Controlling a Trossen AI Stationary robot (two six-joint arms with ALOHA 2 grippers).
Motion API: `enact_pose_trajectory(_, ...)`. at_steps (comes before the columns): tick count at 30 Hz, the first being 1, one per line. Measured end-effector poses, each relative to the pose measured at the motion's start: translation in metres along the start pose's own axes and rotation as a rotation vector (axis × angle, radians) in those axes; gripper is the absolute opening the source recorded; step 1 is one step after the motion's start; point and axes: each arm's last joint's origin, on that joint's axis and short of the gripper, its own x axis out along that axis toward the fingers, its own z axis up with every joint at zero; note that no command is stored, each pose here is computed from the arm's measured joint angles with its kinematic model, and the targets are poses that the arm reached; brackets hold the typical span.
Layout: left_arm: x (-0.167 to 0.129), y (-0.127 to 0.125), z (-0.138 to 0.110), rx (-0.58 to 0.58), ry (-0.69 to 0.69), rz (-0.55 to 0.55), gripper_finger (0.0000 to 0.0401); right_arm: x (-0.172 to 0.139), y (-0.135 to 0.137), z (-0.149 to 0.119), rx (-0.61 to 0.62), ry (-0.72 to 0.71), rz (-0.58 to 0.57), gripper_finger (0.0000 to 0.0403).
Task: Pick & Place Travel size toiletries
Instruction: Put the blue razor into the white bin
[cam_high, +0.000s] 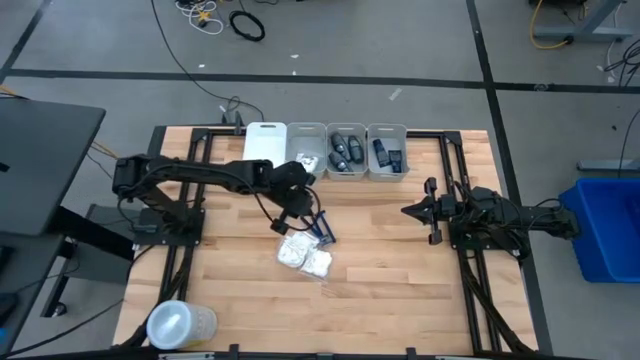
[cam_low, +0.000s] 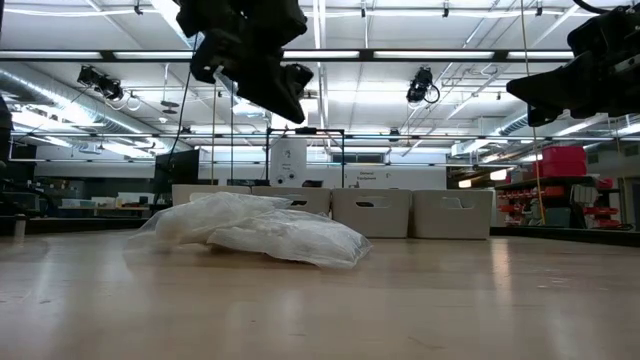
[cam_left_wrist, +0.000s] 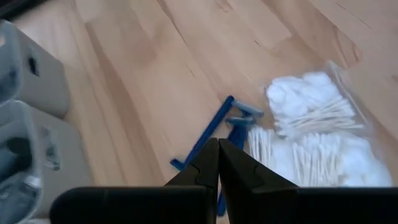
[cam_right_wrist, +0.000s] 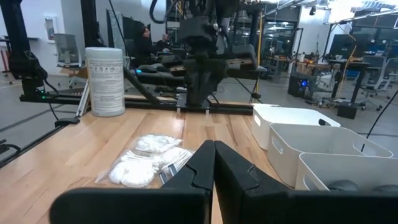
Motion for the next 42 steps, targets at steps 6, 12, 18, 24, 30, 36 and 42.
enact_pose_trajectory(6, 0.009, 0.002, -0.009, -0.012, 0.008, -0.035, 0.0046, 0.0, 0.0, 0.0, 0.0, 0.0, 0.0, 0.0014)
enact_pose_trajectory(12, 0.013, 0.006, -0.021, -0.002, 0.011, -0.018, 0.0127, 0.0, 0.0, 0.0, 0.0, 0.001, 0.001, 0.0014)
enact_pose_trajectory(18, 0.017, 0.007, -0.035, -0.011, 0.015, -0.026, 0.0206, 0.0, 0.0, 0.0, 0.0, 0.002, 0.001, 0.0013)
enact_pose_trajectory(24, 0.021, 0.009, -0.046, -0.022, -0.06, -0.059, 0.0245, 0.0, 0.0, 0.0, 0.0, 0.002, 0.001, 0.0013)
enact_pose_trajectory(30, 0.025, 0.01, -0.062, 0.019, -0.075, -0.033, 0.0249, 0.0, 0.0, 0.0, 0.0, 0.002, 0.001, 0.0014)
enact_pose_trajectory(36, 0.031, 0.008, -0.073, 0.034, -0.074, -0.051, 0.0249, 0.0, 0.0, 0.0, 0.0, 0.002, 0.001, 0.0014)
enact_pose_trajectory(42, 0.05, 0.008, -0.083, 0.027, -0.032, -0.076, 0.0249, 0.0, 0.0, 0.0, 0.0, 0.002, 0.004, 0.0014)
